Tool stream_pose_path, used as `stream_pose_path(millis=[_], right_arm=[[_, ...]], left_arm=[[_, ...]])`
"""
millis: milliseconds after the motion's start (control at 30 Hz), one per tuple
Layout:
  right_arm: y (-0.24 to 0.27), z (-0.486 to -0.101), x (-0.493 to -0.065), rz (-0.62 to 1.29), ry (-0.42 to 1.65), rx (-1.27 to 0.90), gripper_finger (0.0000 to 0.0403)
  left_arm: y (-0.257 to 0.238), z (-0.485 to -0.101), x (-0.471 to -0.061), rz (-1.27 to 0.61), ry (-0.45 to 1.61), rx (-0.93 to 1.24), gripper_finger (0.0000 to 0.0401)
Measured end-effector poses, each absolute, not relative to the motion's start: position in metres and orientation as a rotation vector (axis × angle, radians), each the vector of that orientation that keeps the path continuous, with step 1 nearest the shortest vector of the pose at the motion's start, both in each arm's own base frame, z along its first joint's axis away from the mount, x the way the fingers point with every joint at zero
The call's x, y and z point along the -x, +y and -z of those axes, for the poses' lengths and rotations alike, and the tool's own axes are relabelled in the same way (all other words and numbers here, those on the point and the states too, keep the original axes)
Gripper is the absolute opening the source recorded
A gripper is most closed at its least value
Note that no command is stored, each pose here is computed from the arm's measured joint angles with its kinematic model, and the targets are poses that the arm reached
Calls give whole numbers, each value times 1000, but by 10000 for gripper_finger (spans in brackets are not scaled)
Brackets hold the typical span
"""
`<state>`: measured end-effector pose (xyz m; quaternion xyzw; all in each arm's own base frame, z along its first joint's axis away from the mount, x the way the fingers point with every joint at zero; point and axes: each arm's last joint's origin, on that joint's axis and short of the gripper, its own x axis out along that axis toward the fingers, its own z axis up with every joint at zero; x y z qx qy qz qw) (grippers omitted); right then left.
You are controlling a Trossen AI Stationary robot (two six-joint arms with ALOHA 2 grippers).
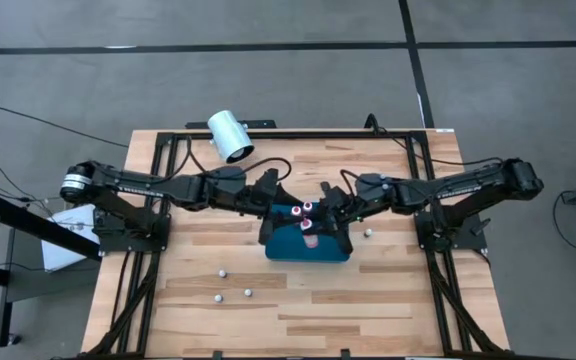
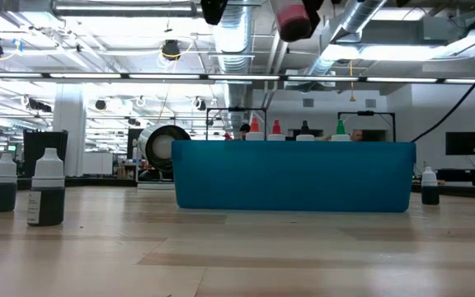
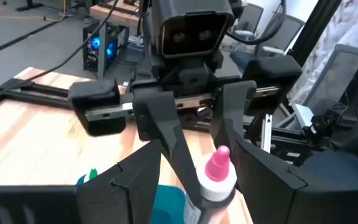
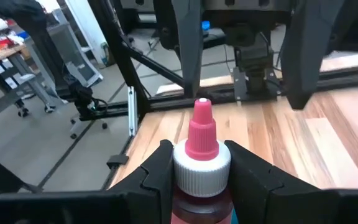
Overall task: Pick & Place food coloring
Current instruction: Put the large pink food coloring bottle into the blue bin
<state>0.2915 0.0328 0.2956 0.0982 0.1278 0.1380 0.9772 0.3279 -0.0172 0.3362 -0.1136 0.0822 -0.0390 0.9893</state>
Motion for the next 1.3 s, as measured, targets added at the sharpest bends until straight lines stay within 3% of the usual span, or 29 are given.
stream_pose_path(millis=[1133,1300], right_arm=[[23,-298,-299,-247,188,-202,108],[23,-298,-299,-247,183,-202,108]], left_arm=[[-17,-332,-328,56,200,245,192],[-16,-332,-328,47,197,227,176]])
